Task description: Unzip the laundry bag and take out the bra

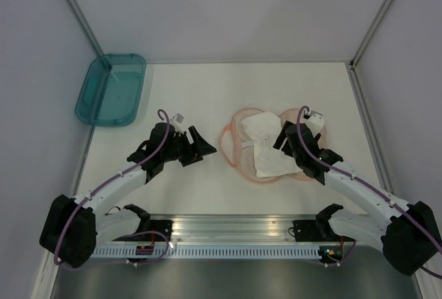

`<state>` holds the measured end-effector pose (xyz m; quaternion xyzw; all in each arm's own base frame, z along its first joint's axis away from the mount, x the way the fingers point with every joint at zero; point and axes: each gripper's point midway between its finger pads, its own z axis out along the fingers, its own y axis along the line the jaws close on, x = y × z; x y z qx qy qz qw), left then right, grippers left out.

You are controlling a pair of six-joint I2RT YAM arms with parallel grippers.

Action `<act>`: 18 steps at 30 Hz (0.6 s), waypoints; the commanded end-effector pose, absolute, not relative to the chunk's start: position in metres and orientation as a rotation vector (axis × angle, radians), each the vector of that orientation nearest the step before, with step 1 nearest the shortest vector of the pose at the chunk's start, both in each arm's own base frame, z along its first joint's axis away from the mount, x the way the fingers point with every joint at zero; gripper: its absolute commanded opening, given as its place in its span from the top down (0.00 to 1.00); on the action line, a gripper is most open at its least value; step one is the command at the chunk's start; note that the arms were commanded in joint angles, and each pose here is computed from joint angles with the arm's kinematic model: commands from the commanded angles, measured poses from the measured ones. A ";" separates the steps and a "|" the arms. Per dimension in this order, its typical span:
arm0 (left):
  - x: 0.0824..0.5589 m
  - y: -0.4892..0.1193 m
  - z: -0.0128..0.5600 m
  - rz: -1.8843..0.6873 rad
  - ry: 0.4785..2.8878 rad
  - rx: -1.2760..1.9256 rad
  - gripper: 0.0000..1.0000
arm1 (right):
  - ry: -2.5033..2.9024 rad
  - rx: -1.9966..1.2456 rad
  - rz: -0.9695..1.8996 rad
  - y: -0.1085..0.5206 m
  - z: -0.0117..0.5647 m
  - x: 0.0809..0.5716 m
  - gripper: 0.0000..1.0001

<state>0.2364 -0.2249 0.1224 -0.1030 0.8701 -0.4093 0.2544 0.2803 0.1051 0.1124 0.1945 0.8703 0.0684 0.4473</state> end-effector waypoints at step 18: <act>0.257 -0.365 0.190 -1.585 2.148 0.010 0.17 | 2.069 0.530 0.114 0.083 0.115 0.274 0.18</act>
